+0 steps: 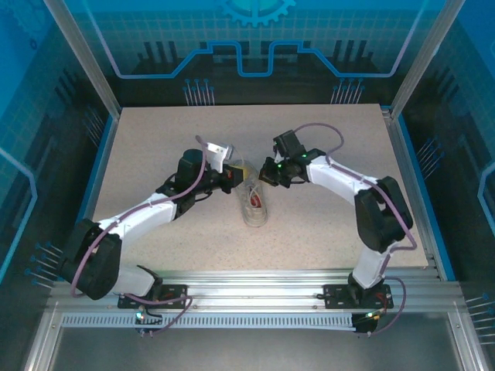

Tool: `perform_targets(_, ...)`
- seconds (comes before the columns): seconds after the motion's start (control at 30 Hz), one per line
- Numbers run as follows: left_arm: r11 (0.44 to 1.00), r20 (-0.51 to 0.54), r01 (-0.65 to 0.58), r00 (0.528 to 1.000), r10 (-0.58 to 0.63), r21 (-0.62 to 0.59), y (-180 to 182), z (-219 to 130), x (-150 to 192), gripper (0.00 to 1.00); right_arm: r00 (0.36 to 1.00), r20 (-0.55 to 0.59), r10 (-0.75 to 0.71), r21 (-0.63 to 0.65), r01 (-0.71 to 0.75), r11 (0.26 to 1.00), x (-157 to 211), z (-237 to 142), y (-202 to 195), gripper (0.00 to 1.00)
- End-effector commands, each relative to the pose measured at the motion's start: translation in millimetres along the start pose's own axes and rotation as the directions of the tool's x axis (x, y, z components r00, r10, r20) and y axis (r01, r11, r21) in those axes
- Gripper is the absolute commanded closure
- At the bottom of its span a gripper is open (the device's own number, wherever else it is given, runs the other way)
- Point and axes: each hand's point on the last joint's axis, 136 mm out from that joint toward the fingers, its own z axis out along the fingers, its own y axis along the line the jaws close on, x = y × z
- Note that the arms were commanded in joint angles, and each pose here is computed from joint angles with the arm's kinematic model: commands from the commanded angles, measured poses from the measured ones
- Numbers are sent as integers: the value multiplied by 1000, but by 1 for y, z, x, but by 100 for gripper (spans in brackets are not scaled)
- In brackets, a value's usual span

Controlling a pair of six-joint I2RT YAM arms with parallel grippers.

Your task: Tie the shoes

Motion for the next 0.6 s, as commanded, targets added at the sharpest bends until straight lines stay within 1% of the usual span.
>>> perform_targets(0.0,997,46,-32,999,29,68,-26,-6,-24,100,990,133,-34,-59,43,997,-16,-27,19,100)
perform_targets(0.27,993,106,-9,994,-3,117,-40,-3,-39,100,953,260,-155,-168,203,965,-24,-65,64,100)
perform_targets(0.4,993,157,-11,988,-8,119,-41,-7,-45,100,947,274,-169,-245,238,940,-23,-73,87,100)
perform_targets(0.57,997,196,3,980,-18,77,-32,-12,-44,100,934,294,-204,-315,296,902,-16,-82,116,100)
